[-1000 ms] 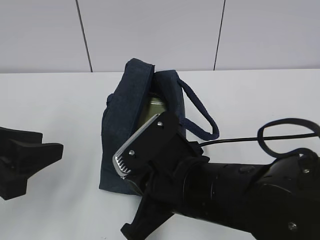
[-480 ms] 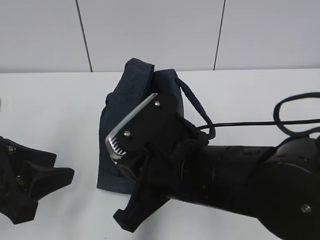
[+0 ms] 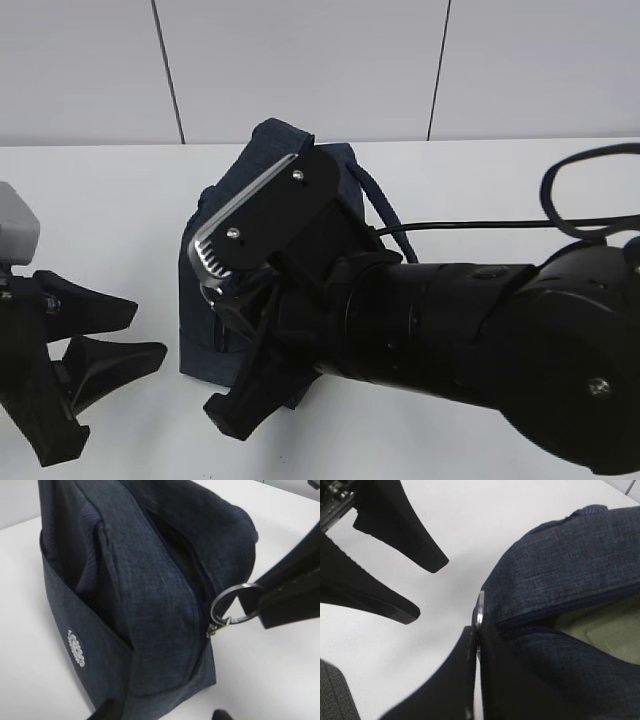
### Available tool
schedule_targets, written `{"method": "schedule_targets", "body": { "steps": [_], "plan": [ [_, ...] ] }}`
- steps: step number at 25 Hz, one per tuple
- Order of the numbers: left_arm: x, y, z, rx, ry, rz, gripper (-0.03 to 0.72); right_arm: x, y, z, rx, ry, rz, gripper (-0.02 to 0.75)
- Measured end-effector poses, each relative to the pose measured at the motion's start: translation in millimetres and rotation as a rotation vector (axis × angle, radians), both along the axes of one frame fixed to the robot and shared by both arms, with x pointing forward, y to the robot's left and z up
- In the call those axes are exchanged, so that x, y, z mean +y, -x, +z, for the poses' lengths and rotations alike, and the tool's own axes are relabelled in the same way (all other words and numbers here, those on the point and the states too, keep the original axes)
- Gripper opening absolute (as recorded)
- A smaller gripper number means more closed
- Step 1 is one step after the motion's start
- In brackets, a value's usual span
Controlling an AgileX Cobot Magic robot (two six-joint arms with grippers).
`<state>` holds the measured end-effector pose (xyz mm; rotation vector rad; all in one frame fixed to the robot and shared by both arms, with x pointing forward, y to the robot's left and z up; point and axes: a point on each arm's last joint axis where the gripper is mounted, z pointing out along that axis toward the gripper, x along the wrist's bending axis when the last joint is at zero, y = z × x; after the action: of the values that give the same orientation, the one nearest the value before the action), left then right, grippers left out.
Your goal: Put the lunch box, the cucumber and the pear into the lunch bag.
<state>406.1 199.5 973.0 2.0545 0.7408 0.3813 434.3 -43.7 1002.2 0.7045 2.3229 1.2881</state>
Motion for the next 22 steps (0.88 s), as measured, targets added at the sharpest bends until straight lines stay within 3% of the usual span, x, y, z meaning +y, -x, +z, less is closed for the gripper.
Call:
{"method": "schedule_targets", "body": {
  "steps": [5, 18, 20, 22],
  "plan": [
    [-3.6, -3.8, -6.4, 0.040, 0.029, -0.001, 0.342, 0.0, 0.0, 0.0, 0.000, 0.000, 0.000, 0.000],
    [-19.4, -38.9, -17.4, 0.118, 0.034, -0.031, 0.304, 0.2, 0.1, 0.0, 0.002, 0.003, 0.003, 0.000],
    [-21.4, -42.9, -19.7, 0.129, 0.036, -0.036, 0.283, 0.1, 0.3, -0.1, 0.003, 0.005, 0.004, 0.000],
    [-23.4, -44.9, -22.9, 0.146, 0.042, -0.046, 0.215, 0.1, 0.3, -0.1, 0.003, 0.005, 0.004, 0.000]
  ]
}}
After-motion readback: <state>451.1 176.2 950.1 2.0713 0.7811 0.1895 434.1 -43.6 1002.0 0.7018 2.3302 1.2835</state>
